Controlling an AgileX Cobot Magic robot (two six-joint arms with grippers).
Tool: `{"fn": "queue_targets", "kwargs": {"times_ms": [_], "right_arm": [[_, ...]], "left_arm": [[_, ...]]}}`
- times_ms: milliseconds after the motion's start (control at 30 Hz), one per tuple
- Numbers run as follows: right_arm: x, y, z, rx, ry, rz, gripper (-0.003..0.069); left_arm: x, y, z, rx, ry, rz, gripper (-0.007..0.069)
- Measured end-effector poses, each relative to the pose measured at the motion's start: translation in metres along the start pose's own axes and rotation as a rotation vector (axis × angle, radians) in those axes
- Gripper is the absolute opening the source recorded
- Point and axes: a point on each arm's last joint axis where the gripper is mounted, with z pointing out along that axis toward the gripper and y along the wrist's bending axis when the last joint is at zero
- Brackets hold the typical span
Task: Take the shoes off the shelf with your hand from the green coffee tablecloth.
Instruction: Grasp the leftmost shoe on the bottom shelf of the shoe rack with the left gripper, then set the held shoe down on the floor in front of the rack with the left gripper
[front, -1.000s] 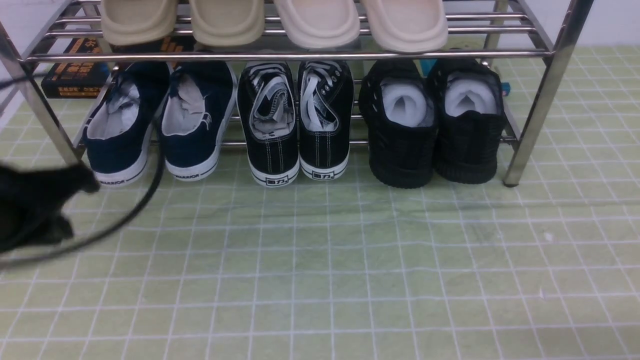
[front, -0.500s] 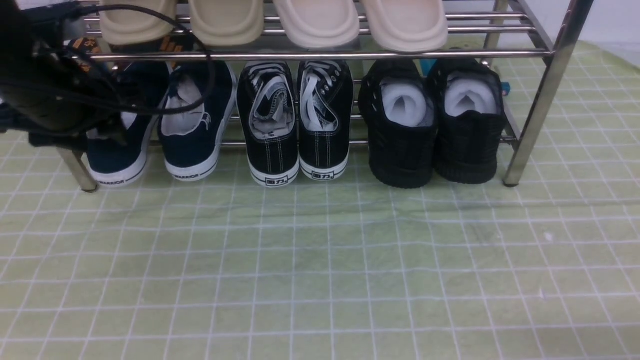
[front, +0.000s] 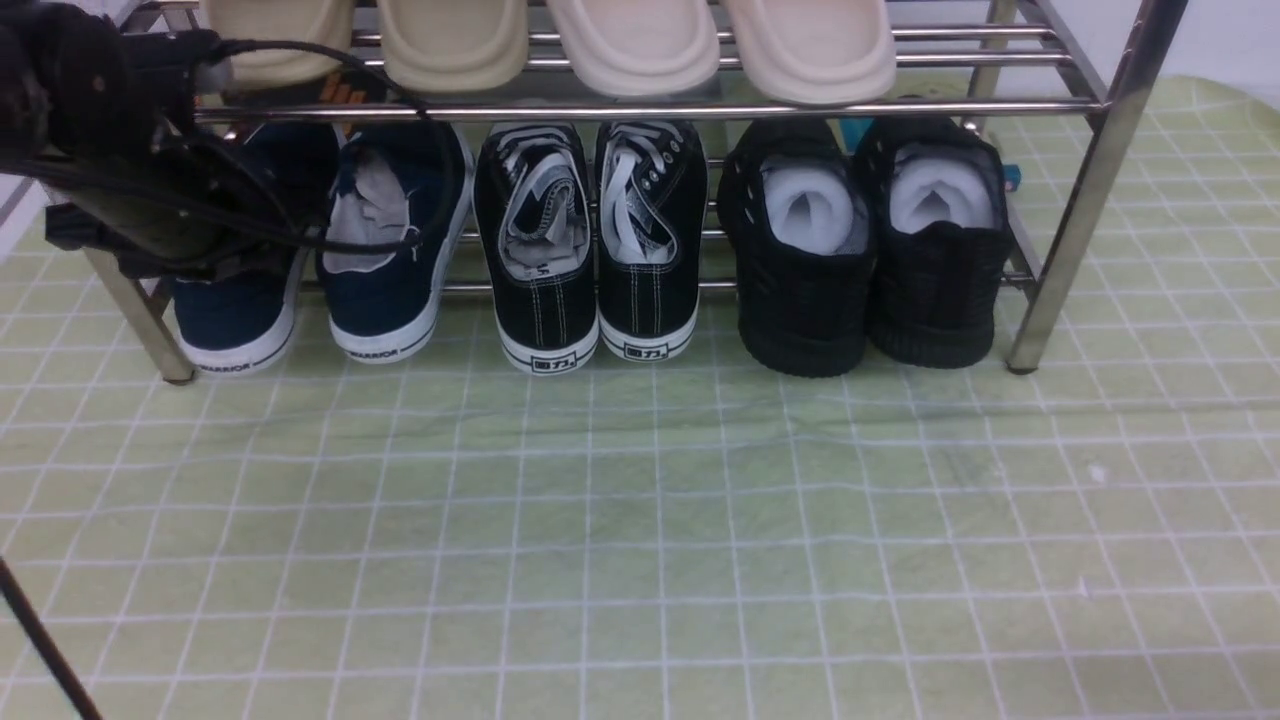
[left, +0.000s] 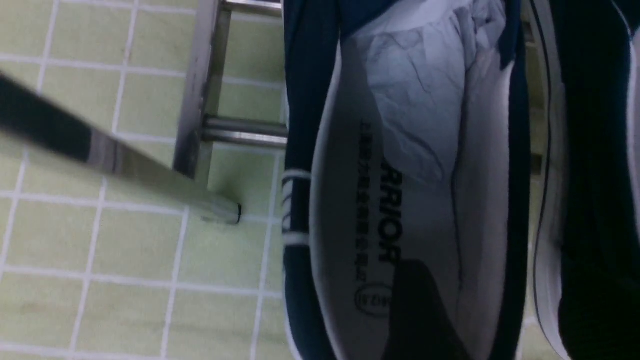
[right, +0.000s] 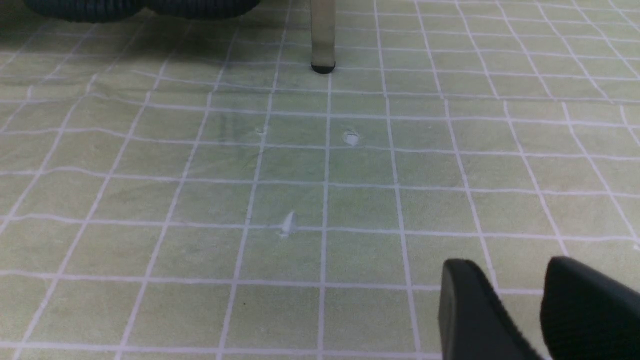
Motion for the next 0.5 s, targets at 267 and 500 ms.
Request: {"fn": "queue_targets", "kwargs": {"times_ms": [267,500], "right_arm": [[0.0,0.0,0.0,0.0,0.0,0.0,0.0239],[0.0,0.0,0.0,0.0,0.0,0.0,0.0239]], "left_arm": [[0.001,0.0,0.023,-0.02,-0.017,0.053,0.0399],[0.002,0.0,0.025,-0.023,-0.009,0.059,0.0155]]}}
